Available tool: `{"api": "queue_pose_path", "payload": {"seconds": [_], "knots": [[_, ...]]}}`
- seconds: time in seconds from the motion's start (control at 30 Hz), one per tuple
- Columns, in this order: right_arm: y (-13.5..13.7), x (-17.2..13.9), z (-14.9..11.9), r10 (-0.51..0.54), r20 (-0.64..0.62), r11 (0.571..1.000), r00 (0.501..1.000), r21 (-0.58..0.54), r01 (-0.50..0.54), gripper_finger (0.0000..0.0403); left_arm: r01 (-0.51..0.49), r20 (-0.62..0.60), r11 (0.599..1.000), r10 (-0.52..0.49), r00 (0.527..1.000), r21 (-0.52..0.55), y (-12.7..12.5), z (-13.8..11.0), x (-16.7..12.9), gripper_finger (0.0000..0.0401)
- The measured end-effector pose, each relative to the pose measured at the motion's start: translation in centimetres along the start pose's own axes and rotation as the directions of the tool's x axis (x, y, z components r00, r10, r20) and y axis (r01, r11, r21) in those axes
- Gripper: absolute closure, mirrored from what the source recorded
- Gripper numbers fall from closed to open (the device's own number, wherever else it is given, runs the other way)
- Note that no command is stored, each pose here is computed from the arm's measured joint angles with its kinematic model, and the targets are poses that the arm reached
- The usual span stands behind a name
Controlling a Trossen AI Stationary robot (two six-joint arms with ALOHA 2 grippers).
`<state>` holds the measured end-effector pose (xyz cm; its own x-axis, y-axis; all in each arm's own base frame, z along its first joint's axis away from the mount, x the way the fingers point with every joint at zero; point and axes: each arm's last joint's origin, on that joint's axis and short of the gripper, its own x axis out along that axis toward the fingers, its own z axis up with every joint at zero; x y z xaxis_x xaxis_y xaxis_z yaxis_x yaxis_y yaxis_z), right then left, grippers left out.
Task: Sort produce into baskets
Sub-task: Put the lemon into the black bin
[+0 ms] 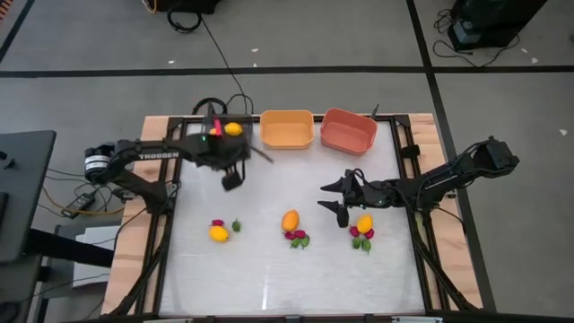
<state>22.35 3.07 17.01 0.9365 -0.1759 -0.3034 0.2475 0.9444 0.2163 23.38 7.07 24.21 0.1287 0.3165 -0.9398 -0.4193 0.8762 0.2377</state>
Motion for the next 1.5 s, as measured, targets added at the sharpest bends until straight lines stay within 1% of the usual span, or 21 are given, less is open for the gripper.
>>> {"api": "queue_pose_path", "payload": {"seconds": [0.13, 0.27, 0.37, 0.53, 0.67, 0.77, 0.93, 1.1, 1.2, 1.27, 1.33, 1.4, 1.5], "knots": [[0.4, -0.1, -0.1, 0.021, -0.003, 1.0, 1.0, -0.003, -0.021, 0.014, 0.155, -0.094, 0.988, -0.152, 0.984, 0.026, -3.5, -1.7, -0.4, 0.0052], [0.7, -0.2, -0.2, 0.034, -0.003, 0.999, 0.999, -0.008, -0.034, 0.014, 0.241, -0.134, 0.968, -0.232, 0.964, 0.062, -7.2, -3.4, -1.2, 0.0052], [0.7, -0.2, -0.2, 0.032, -0.002, 0.999, 0.999, -0.008, -0.032, 0.014, 0.304, -0.16, 0.947, -0.286, 0.945, 0.102, -9.5, -4.7, -2.1, 0.0052], [0.7, -0.2, -0.1, 0.033, 0.003, 0.999, 0.999, -0.006, -0.033, 0.014, 0.343, -0.156, 0.918, -0.316, 0.936, 0.2, -12.4, -6.6, -3.3, 0.0052], [0.8, -0.3, 0.0, 0.038, 0.014, 0.999, 0.999, -0.001, -0.038, 0.014, 0.369, -0.111, 0.89, -0.352, 0.929, 0.269, -14.0, -7.4, -4.0, 0.0052], [0.8, -0.3, 0.0, 0.042, 0.018, 0.999, 0.999, 0.003, -0.042, 0.014, 0.393, -0.082, 0.87, -0.387, 0.918, 0.297, -14.9, -7.6, -4.4, 0.0052], [0.8, -0.3, 0.0, 0.043, 0.019, 0.999, 0.999, 0.004, -0.043, 0.014, 0.363, -0.051, 0.879, -0.365, 0.929, 0.309, -15.4, -8.0, -4.3, 0.0052], [0.8, -0.3, 0.1, 0.052, 0.02, 0.998, 0.998, 0.02, -0.052, 0.014, 0.338, -0.116, 0.887, -0.318, 0.941, 0.313, -15.3, -9.6, -2.4, 0.0053], [0.8, -0.3, 0.0, 0.05, 0.017, 0.999, 0.999, 0.017, -0.051, 0.014, 0.325, -0.129, 0.894, -0.299, 0.946, 0.308, -15.2, -10.1, -1.6, 0.0053], [0.8, -0.3, 0.0, 0.051, 0.018, 0.999, 0.999, 0.015, -0.051, 0.014, 0.332, -0.113, 0.892, -0.312, 0.943, 0.306, -15.3, -10.2, -1.2, 0.0053], [0.8, -0.3, 0.0, 0.051, 0.018, 0.999, 0.999, 0.015, -0.051, 0.014, 0.361, -0.089, 0.881, -0.351, 0.932, 0.305, -15.6, -10.2, -0.6, 0.0053], [0.8, -0.3, 0.1, 0.051, 0.02, 0.999, 0.998, 0.016, -0.052, 0.014, 0.385, -0.091, 0.872, -0.375, 0.922, 0.302, -15.7, -10.5, 0.0, 0.0053], [0.8, -0.3, 0.1, 0.052, 0.021, 0.998, 0.998, 0.02, -0.052, 0.014, 0.378, -0.126, 0.878, -0.357, 0.926, 0.295, -15.4, -11.3, 1.0, 0.0053]]}}
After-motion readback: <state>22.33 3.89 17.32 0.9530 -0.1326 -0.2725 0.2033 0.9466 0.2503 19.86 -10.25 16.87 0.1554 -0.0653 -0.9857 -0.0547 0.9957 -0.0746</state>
